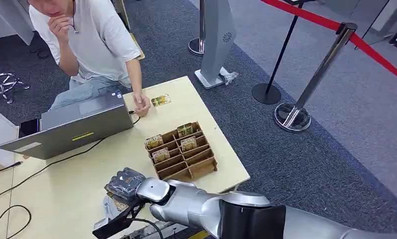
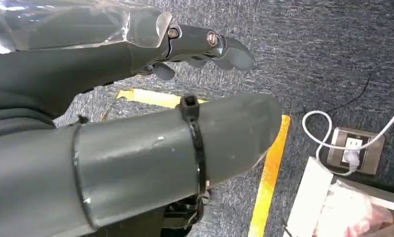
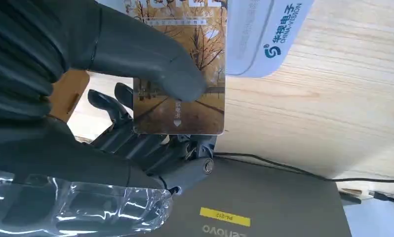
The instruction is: Pass the card to the sensor for recognition and then transmit it.
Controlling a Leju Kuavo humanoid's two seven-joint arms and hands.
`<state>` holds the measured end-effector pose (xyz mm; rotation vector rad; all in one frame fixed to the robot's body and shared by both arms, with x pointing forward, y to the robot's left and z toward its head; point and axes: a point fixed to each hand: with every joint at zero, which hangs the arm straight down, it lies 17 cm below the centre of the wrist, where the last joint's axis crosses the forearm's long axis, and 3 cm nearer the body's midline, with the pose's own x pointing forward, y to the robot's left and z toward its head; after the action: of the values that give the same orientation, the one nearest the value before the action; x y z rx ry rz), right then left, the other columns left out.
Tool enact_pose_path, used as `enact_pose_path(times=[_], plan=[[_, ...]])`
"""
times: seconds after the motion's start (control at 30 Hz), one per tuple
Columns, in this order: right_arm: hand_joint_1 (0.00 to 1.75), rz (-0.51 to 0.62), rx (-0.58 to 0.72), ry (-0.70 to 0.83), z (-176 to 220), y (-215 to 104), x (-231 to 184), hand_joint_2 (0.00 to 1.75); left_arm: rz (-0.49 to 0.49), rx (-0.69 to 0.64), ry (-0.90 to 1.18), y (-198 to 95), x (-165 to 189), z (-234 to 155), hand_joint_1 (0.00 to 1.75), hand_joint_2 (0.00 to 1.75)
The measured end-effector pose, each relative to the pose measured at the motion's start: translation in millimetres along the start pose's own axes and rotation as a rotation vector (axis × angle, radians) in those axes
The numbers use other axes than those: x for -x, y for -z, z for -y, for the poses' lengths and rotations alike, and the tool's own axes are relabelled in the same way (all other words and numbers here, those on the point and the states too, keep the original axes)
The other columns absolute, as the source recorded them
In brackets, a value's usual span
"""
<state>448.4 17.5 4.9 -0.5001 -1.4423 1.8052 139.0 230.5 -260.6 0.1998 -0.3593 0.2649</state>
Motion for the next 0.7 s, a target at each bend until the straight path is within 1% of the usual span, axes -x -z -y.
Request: enact_pose_path(times=[0.27,0.7], plan=[[1.75,0.018,-0.016,0.008,-4.3,-1.0,-3.4,1.75,0.004,0.003,0.001,0.2,-2.9,1.2,0.00,0.00],[1.75,0.016,-0.023,0.001,-7.7,-2.0,-2.8,1.75,0.010,0.012,0.008,0.1,-5.2,3.6,0.00,0.00]])
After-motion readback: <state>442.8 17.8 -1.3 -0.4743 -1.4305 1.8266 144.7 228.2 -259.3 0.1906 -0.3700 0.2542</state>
